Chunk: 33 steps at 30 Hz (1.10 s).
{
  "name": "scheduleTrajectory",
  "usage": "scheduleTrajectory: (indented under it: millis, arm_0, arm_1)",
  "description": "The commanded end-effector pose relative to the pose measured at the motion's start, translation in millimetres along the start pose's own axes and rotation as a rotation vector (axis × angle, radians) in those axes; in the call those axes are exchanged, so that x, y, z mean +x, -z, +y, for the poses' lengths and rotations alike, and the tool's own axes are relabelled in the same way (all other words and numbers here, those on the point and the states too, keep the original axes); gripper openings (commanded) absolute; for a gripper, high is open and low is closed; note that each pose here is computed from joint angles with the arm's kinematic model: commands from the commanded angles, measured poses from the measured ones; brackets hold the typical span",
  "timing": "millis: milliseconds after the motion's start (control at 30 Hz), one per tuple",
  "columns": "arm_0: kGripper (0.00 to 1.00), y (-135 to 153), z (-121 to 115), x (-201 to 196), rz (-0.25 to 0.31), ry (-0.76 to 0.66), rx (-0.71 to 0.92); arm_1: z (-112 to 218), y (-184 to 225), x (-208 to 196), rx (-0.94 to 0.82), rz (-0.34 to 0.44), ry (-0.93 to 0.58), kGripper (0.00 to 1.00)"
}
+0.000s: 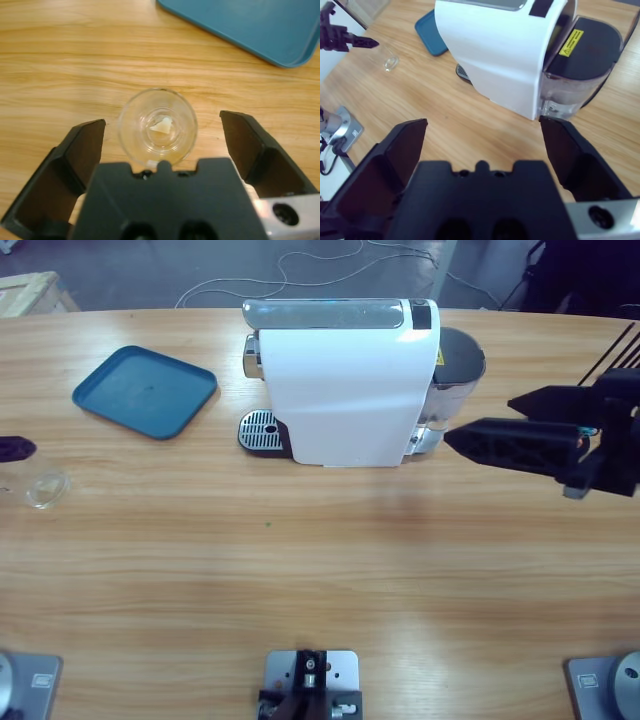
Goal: Pour coffee
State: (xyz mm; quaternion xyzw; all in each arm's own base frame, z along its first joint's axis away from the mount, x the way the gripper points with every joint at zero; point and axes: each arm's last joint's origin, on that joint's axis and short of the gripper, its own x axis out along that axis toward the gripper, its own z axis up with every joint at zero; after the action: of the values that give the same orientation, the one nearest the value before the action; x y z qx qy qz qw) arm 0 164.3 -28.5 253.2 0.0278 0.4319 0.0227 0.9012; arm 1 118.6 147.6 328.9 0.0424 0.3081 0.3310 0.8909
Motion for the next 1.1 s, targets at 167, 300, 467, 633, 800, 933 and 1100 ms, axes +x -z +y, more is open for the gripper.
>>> scheduleTrajectory:
  millis: [167, 300, 467, 633, 800, 933, 1100]
  arm_0:
    - [0.977, 6.5, -2.4, 24.3, 0.08, -0.016, 0.012]
    - [0.987, 5.8, -2.8, 24.5, 0.079, -0.012, 0.016]
    - [0.987, 5.5, -3.8, 27.3, 0.09, -0.005, 0.019]
    - [0.989, 4.9, -3.6, 29.1, 0.091, -0.018, 0.015]
    - [0.982, 2.5, -1.0, 25.1, 0.046, -0.056, 0.01]
    - [0.981, 3.3, -0.7, 26.4, 0.054, -0.066, 0.011]
    - [0.977, 1.4, -3.3, 35.3, 0.086, -0.061, 0.017]
  arm_1:
    - [-2.1, 15.0, 31.0, 0.006, 0.068, 0.042, 1.0]
    - [-1.7, 15.1, 40.2, 0.01, 0.07, 0.044, 1.0]
    - [-2.2, 10.2, 47.9, 0.019, 0.059, 0.047, 1.0]
    - [-5.0, 15.2, 51.3, 0.023, 0.069, 0.057, 1.0]
    - [-6.3, 16.6, 59.7, 0.032, 0.075, 0.063, 1.0]
    - [-7.3, 17.6, 66.5, 0.035, 0.081, 0.068, 1.0]
    - [-11.1, 26.3, 72.7, 0.052, 0.086, 0.076, 1.0]
